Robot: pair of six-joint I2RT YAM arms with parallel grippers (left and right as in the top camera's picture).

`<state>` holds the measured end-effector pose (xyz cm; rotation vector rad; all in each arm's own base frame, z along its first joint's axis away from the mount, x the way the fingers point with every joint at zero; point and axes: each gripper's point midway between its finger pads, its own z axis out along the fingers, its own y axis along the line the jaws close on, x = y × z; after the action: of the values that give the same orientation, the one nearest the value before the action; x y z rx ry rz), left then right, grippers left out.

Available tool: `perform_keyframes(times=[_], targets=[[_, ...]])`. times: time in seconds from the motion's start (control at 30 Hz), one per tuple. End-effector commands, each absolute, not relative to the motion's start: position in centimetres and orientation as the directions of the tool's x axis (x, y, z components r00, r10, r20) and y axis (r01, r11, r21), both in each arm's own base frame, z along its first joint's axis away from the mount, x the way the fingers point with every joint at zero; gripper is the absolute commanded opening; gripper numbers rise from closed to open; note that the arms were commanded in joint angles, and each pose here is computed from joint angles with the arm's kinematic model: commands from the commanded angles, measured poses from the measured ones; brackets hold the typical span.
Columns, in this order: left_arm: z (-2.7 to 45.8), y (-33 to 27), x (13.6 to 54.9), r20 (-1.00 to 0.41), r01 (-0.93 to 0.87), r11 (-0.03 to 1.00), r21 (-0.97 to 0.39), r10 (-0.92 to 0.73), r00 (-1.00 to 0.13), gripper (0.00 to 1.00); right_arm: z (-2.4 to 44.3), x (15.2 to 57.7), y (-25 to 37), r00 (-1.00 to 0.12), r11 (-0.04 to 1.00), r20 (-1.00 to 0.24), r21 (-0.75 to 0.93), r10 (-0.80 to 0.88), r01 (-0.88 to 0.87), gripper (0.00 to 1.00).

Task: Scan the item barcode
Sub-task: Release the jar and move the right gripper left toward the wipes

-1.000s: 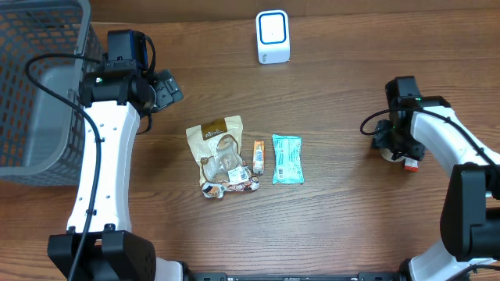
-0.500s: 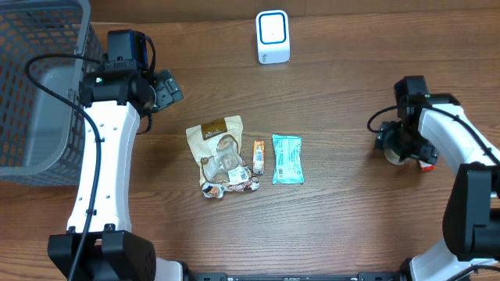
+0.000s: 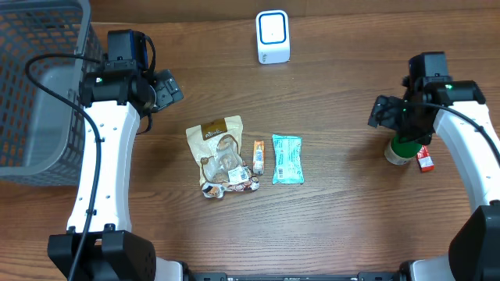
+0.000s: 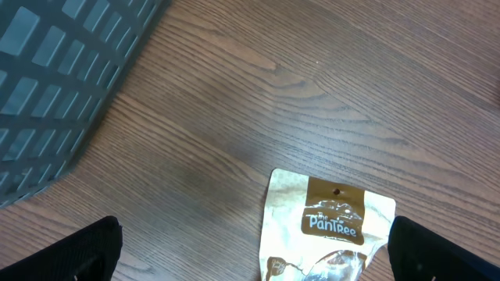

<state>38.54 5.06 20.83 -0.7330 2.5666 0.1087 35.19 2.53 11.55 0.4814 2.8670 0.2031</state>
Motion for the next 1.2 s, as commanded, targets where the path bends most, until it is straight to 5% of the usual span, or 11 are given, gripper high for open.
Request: perform_keyframes(times=[0.0, 0.37, 0.77, 1.17], targets=[[21.7, 5.3, 38.5, -0.479, -0.518, 0.854, -0.049, -0.475, -0.738, 1.00, 11.5, 35.1, 4.7, -0.939, 0.947, -0.200, 0.218, 0.280, 0.236, 0.86], [21.7, 5.3, 38.5, -0.480, -0.518, 0.854, -0.049, -0.475, -0.738, 1.00, 8.4, 34.3, 6.8, -0.954, 0.961, -0.207, 0.212, 0.219, 0.175, 0.85], [21.7, 5.3, 38.5, -0.480, -0.518, 0.854, -0.049, -0.475, -0.738, 1.00, 5.3, 32.5, 3.4, -0.952, 0.975, -0.212, 0.025, 0.222, 0.222, 0.86], [21.7, 5.3, 38.5, -0.480, -0.518, 0.854, -0.049, -0.475, -0.738, 1.00, 5.4, 32.7, 6.6, -0.952, 0.954, -0.168, 0.207, 0.255, 0.218, 0.86]])
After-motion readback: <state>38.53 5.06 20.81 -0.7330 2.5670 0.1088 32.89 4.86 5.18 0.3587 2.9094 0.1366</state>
